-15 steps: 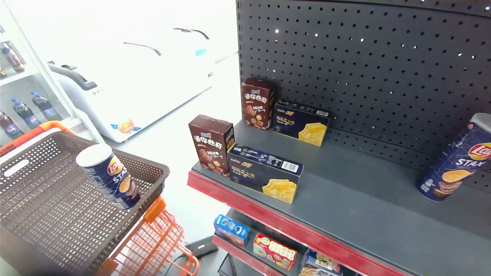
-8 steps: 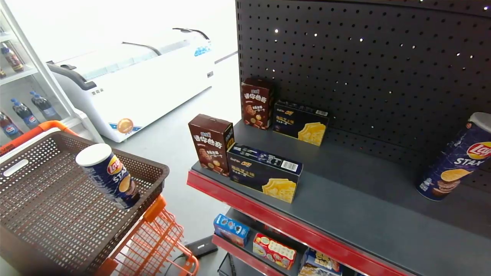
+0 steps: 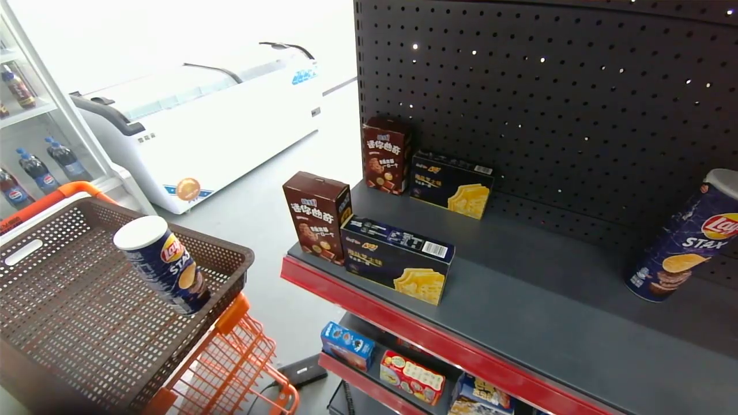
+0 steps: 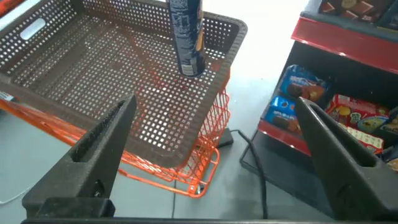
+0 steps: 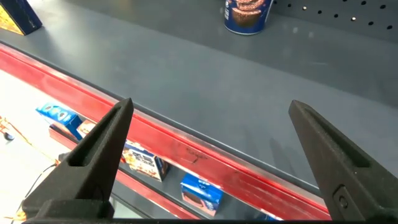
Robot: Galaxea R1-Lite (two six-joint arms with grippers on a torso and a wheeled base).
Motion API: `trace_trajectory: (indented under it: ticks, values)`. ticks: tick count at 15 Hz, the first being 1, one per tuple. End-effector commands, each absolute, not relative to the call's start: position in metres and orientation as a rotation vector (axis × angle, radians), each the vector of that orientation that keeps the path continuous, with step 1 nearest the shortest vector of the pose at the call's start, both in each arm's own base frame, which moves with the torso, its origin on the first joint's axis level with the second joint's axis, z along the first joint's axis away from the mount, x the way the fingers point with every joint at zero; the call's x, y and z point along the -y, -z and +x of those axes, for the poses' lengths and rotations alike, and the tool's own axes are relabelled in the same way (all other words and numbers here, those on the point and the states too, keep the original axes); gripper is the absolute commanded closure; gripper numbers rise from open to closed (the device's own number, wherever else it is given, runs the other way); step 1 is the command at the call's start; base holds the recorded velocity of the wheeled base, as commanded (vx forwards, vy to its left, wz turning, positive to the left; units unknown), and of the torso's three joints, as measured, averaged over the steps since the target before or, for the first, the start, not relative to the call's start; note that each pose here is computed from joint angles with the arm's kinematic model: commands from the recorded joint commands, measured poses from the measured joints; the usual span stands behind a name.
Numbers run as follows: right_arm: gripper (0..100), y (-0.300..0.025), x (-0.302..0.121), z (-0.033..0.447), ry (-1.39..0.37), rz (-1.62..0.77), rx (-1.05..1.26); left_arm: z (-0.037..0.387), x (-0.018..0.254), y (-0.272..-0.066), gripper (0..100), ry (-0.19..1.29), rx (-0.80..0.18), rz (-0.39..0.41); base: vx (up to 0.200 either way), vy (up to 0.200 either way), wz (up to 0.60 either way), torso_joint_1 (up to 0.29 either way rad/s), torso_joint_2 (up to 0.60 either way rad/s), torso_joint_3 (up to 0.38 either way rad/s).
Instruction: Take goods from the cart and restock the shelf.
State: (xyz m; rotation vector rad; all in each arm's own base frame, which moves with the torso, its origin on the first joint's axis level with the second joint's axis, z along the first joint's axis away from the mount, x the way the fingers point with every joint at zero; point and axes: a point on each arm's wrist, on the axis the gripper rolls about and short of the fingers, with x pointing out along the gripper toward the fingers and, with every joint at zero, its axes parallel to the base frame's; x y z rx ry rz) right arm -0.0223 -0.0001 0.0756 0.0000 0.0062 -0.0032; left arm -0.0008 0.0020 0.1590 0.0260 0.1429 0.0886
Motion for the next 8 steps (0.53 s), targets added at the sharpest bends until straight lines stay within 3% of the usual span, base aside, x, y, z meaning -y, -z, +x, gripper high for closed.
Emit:
trace_trajectory:
  ticks: [1, 5, 8]
  values:
    - [0, -0.076, 0.000, -0.022, 0.003, 0.000, -0.006, 0.056, -0.004, -0.169, 0, -0.125, -0.329, -0.014, 0.000, 0.000, 0.00, 0.000, 0.00, 0.000]
    - [0, -0.076, 0.000, -0.022, 0.003, 0.000, -0.006, 0.112, -0.007, -0.151, 0, -0.094, -0.410, -0.029, 0.000, 0.000, 0.00, 0.000, 0.00, 0.000]
    - [0, -0.076, 0.000, -0.022, 0.003, 0.000, -0.006, 0.152, -0.025, -0.127, 0, -0.185, -0.431, -0.009, 0.000, 0.000, 0.00, 0.000, 0.00, 0.000]
